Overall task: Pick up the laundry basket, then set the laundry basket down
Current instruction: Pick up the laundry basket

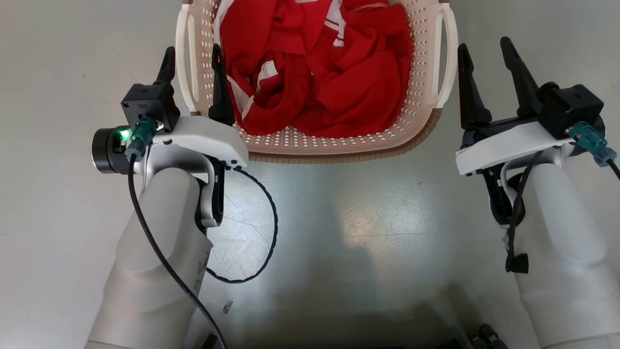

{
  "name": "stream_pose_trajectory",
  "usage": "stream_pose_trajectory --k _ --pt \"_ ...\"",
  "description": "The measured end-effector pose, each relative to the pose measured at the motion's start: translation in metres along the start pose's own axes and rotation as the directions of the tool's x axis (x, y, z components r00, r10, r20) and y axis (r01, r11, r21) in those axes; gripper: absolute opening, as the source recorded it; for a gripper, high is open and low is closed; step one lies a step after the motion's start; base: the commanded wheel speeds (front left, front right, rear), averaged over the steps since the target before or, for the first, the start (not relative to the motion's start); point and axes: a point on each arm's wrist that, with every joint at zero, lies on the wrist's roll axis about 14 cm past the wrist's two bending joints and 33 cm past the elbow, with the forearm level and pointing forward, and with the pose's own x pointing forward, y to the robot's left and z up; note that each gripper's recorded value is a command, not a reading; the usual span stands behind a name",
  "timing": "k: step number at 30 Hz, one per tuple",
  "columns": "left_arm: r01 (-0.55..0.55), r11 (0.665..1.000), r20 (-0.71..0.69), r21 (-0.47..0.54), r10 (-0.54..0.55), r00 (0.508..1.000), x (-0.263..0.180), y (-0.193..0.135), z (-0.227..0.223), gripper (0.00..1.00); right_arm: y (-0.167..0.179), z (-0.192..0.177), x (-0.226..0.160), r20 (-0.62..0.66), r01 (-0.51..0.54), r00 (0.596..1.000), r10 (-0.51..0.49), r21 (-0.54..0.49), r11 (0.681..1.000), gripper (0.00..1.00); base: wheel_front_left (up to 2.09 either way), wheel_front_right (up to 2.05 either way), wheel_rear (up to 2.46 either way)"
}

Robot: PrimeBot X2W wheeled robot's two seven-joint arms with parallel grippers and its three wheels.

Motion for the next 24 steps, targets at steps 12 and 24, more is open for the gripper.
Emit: stream_pose_trajectory --k 12,24 --pt "-0.023 1.000 -0.032 0.010 0.023 0.999 0.003 0.006 -0.013 1.00 0.004 -0.010 0.006 -0.022 -0.006 1.000 0.007 0.032 0.999 1.00 0.00 0.00 0.00" --pt "-0.055 0.999 -0.050 0.003 0.055 0.997 0.017 0.015 -0.028 1.00 0.005 -0.036 0.011 -0.069 -0.008 0.998 0.012 0.060 0.998 1.00 0.00 0.00 0.00"
